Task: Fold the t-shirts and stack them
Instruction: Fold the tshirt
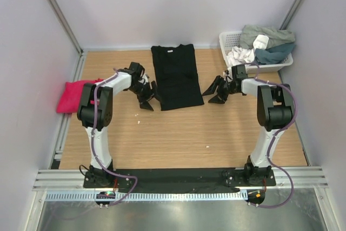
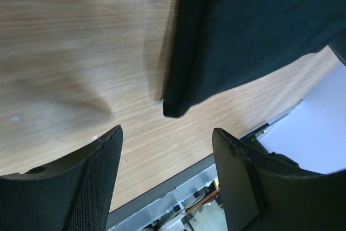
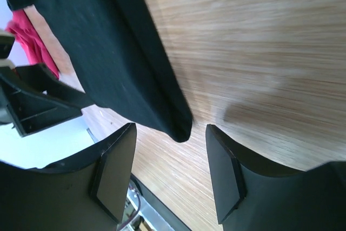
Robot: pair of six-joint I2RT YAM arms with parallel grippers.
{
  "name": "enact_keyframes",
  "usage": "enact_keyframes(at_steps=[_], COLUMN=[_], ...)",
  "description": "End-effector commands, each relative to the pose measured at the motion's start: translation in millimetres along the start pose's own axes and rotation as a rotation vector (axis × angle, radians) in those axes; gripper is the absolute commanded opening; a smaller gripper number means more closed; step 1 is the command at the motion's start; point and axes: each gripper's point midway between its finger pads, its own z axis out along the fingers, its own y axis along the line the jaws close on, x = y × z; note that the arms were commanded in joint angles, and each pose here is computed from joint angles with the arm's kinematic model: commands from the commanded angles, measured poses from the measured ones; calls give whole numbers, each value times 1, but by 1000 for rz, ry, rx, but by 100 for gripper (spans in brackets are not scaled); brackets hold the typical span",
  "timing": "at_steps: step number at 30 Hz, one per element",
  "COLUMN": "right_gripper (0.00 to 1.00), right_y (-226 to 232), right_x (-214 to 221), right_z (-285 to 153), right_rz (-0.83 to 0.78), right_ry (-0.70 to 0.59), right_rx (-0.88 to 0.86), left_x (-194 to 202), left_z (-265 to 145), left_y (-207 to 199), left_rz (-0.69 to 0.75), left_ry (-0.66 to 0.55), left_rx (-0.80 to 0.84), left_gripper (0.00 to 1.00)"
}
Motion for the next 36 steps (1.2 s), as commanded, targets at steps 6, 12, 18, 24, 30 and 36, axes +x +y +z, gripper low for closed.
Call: enact_keyframes(at_steps=[6, 12, 18, 24, 30, 36], right_gripper=[58, 55, 49, 40, 21, 17], right_y=[13, 6, 6, 11, 19, 34], right_x=[3, 6, 11, 13, 19, 35], right_z=[11, 19, 25, 26, 17, -11], right_rz=[-39, -29, -34, -44, -69, -84], right_ry=[31, 49, 63, 67, 72, 60], right_rx=[-46, -28, -36, -55, -69, -93], left_x=[-9, -6, 1, 6, 5, 13], left_z=[24, 40, 43, 41, 34, 5], left_y=[-27, -28, -24, -23, -26, -44], left_rz=[22, 19, 4, -12, -2, 47], left_ry=[13, 40, 61, 68, 48, 8], left_rx=[73, 68, 59, 65, 63, 105], left_gripper=[68, 66, 49, 29, 0, 0])
